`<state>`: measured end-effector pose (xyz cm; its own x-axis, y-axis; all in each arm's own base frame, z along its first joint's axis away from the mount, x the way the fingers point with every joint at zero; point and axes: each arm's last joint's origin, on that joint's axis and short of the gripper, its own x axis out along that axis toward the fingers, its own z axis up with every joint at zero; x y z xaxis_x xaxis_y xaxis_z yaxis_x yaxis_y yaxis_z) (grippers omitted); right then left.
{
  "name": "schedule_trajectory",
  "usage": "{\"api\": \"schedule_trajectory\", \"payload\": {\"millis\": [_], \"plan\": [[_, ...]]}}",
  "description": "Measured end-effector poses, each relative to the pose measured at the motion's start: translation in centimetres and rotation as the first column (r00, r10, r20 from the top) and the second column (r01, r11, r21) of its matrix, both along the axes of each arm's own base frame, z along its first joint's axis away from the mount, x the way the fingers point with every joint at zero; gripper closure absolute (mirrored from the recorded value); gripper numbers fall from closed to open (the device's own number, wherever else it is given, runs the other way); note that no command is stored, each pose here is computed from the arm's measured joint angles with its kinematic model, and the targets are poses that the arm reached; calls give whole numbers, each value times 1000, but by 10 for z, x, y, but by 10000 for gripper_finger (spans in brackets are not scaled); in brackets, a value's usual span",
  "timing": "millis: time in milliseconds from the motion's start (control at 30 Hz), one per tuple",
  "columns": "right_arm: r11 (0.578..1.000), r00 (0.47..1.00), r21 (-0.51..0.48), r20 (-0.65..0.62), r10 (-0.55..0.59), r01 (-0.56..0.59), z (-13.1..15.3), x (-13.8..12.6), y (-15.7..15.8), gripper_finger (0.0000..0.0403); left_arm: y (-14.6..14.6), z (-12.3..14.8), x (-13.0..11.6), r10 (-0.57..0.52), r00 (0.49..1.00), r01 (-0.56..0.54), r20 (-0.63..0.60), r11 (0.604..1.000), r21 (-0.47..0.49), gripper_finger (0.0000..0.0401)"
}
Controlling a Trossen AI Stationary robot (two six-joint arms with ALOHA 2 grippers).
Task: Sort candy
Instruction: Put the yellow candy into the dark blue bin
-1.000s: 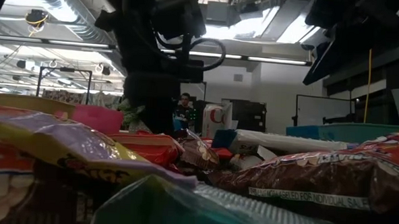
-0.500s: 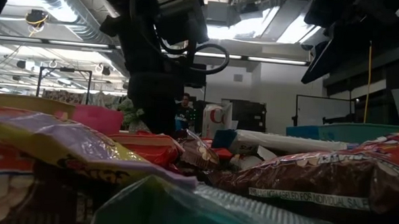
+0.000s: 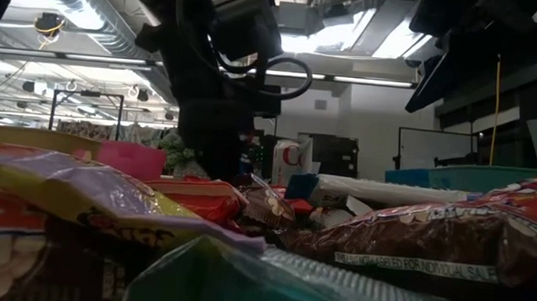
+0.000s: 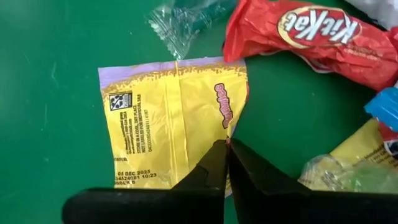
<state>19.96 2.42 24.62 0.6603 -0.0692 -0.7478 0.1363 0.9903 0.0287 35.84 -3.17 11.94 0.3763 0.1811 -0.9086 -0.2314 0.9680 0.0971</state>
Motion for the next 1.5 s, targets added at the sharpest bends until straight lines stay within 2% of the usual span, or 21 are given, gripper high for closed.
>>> {"api": "schedule_trajectory", "payload": {"millis": [167,500,900,1367,1500], "plan": [[1000,1000,3,23,0,0,1,2,0,153,0,4,5,5,998,-5,65,1000,-1,400],[1000,991,10,135,7,-8,-3,30,4,153,-1,12,16,9,982,-3,186,1000,-30,401],[996,989,-62,126,79,-72,-31,63,9,153,-1,44,40,31,951,-30,306,1000,-8,401],[979,987,-140,37,157,-150,-51,71,10,153,-2,67,53,39,920,-39,391,999,-8,401],[974,986,-162,30,164,-157,-51,71,10,171,-2,71,55,40,911,-38,410,999,-11,401]]}}
